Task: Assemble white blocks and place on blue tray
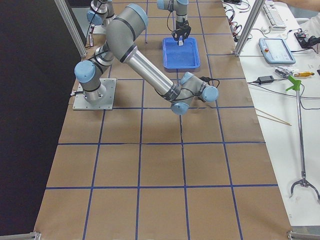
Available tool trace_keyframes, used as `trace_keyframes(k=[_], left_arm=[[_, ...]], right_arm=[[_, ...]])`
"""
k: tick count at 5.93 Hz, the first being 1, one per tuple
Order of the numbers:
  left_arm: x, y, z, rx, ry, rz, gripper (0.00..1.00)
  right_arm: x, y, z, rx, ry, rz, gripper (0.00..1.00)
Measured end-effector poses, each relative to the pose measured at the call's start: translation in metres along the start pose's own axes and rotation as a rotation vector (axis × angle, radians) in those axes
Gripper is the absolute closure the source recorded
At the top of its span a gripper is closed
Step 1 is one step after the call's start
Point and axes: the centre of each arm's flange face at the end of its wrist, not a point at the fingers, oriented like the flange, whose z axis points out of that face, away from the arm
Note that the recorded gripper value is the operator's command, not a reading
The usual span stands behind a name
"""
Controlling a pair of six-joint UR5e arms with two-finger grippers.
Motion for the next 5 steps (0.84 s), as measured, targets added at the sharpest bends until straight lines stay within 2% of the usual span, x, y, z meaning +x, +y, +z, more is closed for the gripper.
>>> trace_keyframes(k=[2,3,4,5], left_arm=[[0.012,-0.015,0.025,-0.005,0.010,0.111,0.94],[0.015,-0.019,0.031,-0.002,0.003,0.132,0.93],[0.016,-0.020,0.035,-0.002,0.004,0.136,0.84],[0.018,-0.020,0.038,-0.004,0.008,0.136,0.79]], right_arm=[[-0.004,-0.041,-0.030,-0.001,0.008,0.002,0.66],[-0.012,-0.056,-0.040,0.001,0.001,0.007,0.65],[-0.023,-0.063,-0.038,0.008,-0.009,0.015,0.65],[-0.036,-0.067,-0.031,0.021,-0.021,0.025,0.65]])
